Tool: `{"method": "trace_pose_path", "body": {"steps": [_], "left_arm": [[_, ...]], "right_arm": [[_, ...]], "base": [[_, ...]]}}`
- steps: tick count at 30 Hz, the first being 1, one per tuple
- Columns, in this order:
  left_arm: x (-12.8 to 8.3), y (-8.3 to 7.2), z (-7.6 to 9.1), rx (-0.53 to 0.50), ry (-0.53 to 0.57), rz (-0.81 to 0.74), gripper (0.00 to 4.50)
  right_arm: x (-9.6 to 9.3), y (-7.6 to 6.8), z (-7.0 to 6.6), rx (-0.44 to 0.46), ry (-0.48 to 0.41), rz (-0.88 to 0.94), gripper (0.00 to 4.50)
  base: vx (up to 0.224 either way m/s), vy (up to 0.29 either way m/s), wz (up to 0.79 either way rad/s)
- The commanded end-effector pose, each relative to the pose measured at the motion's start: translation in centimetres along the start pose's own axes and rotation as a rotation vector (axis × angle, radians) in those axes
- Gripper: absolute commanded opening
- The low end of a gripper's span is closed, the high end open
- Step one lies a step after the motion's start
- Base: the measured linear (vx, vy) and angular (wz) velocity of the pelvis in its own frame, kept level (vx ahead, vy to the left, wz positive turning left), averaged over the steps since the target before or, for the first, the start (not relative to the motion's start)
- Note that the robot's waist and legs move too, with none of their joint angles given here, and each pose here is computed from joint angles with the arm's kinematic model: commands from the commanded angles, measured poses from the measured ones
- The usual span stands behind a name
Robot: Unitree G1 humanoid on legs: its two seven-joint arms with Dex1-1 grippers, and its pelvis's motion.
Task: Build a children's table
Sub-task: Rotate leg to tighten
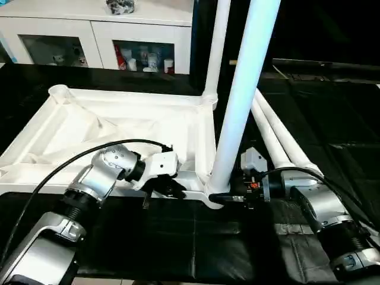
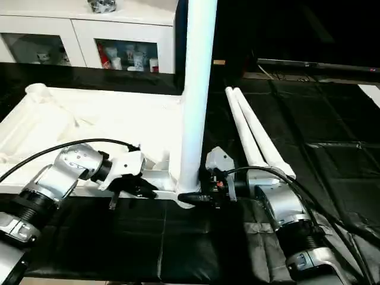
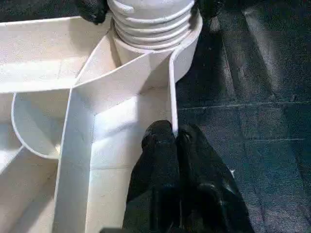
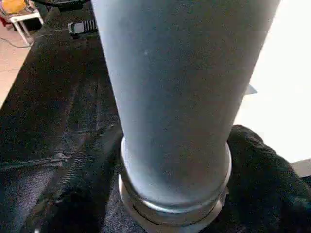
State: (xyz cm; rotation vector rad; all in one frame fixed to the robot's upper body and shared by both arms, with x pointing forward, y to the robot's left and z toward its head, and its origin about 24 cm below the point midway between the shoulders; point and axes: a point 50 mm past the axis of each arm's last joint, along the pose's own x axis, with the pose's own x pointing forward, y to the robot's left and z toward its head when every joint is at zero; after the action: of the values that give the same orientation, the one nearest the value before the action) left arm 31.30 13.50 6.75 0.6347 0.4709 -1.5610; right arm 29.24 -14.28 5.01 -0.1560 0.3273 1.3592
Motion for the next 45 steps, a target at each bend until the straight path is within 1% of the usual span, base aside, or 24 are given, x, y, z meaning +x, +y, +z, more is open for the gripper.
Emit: {"method": "trace_pose_path", "body": {"steps": [1,3,9,14,16,17,18,19,20,22,24,25,26,27,29,32,33,34,36,40,41,42,44,45], "left_arm": [[0.3,-0.1,0.7,0.054,0.012,-0.049,0.0],[0.2,-0.2,0.5,0.052,0.014,-0.051,0.0],[0.1,-0.2,0.4,0.047,0.018,-0.048,0.0],[0.5,0.3,0.2,-0.043,0.006,0.036,0.0],[0.9,0.8,0.7,-0.095,-0.025,0.102,0.0],[1.1,0.9,0.9,-0.115,-0.039,0.127,0.0],[1.6,1.4,1.5,-0.155,-0.072,0.197,0.0],[1.6,1.5,1.6,-0.16,-0.076,0.205,0.0],[2.2,2.0,2.4,-0.192,-0.101,0.268,0.0],[2.4,2.2,2.7,-0.208,-0.111,0.299,0.0],[3.2,2.8,4.0,-0.261,-0.145,0.365,0.0],[3.3,2.9,4.2,-0.27,-0.15,0.383,0.0],[3.9,3.4,5.4,-0.286,-0.17,0.439,0.0],[4.2,3.6,6.0,-0.294,-0.182,0.47,0.0],[4.6,3.7,6.7,-0.294,-0.193,0.49,0.0],[4.9,3.6,7.1,-0.292,-0.198,0.483,0.0],[4.9,3.4,7.0,-0.288,-0.188,0.479,0.0],[4.8,3.4,6.9,-0.287,-0.179,0.481,0.0],[4.5,3.3,6.2,-0.287,-0.159,0.483,0.0],[3.9,3.3,5.3,-0.287,-0.13,0.492,0.0],[3.6,3.3,5.0,-0.283,-0.122,0.49,0.0],[2.9,3.3,4.4,-0.265,-0.112,0.478,0.0],[2.7,3.3,4.2,-0.259,-0.109,0.474,0.0],[2.3,3.2,3.9,-0.244,-0.106,0.463,0.0]], "right_arm": [[0.1,-0.1,0.6,-0.025,-0.001,0.025,3.09],[0.2,0.0,0.6,-0.022,-0.005,0.033,2.86],[0.3,0.1,0.5,-0.016,-0.009,0.043,2.72],[1.1,0.7,0.3,0.048,-0.061,0.015,2.7],[2.0,0.5,0.1,0.077,-0.075,-0.071,2.7],[2.4,0.4,0.0,0.085,-0.081,-0.111,2.7],[3.5,0.4,0.0,0.124,-0.092,-0.177,2.7],[3.7,0.4,0.0,0.129,-0.094,-0.185,2.7],[5.1,0.3,0.1,0.182,-0.105,-0.252,2.7],[5.7,0.3,0.3,0.201,-0.116,-0.279,2.7],[7.6,0.0,0.9,0.268,-0.136,-0.373,2.7],[8.0,0.0,1.0,0.277,-0.137,-0.387,2.7],[9.1,-0.3,1.4,0.291,-0.126,-0.452,2.7],[9.6,-0.4,1.5,0.295,-0.12,-0.48,2.7],[10.0,-0.5,1.7,0.268,-0.107,-0.507,2.7],[10.0,-0.8,2.0,0.276,-0.124,-0.532,2.7],[9.7,-1.0,2.1,0.299,-0.152,-0.552,2.7],[9.6,-1.1,2.1,0.297,-0.156,-0.554,3.04],[9.2,-1.1,2.0,0.291,-0.154,-0.557,3.39],[8.4,-1.3,1.7,0.267,-0.152,-0.562,3.61],[7.9,-1.3,1.7,0.251,-0.161,-0.551,3.84],[6.6,-1.3,1.5,0.219,-0.177,-0.521,3.89],[6.2,-1.3,1.5,0.208,-0.183,-0.508,4.02],[5.4,-1.4,1.4,0.188,-0.184,-0.488,4.15]], "base": [[0.0,0.0,0.0],[0.0,0.0,0.0],[0.0,0.0,0.0],[0.0,0.0,0.0],[0.0,0.0,0.0],[0.0,0.0,0.0],[0.0,0.0,0.0],[0.0,0.0,0.0],[0.0,0.0,0.0],[0.0,0.0,0.0],[0.0,0.0,0.0],[0.0,0.0,0.0],[0.0,0.0,0.0],[0.0,0.0,0.0],[0.0,0.0,0.0],[0.0,0.0,0.0],[0.0,0.0,0.0],[0.0,0.0,0.0],[0.0,0.0,0.0],[0.0,0.0,0.0],[0.0,0.0,0.0],[0.0,0.0,0.0],[0.0,0.0,0.0],[0.0,0.0,0.0]]}}
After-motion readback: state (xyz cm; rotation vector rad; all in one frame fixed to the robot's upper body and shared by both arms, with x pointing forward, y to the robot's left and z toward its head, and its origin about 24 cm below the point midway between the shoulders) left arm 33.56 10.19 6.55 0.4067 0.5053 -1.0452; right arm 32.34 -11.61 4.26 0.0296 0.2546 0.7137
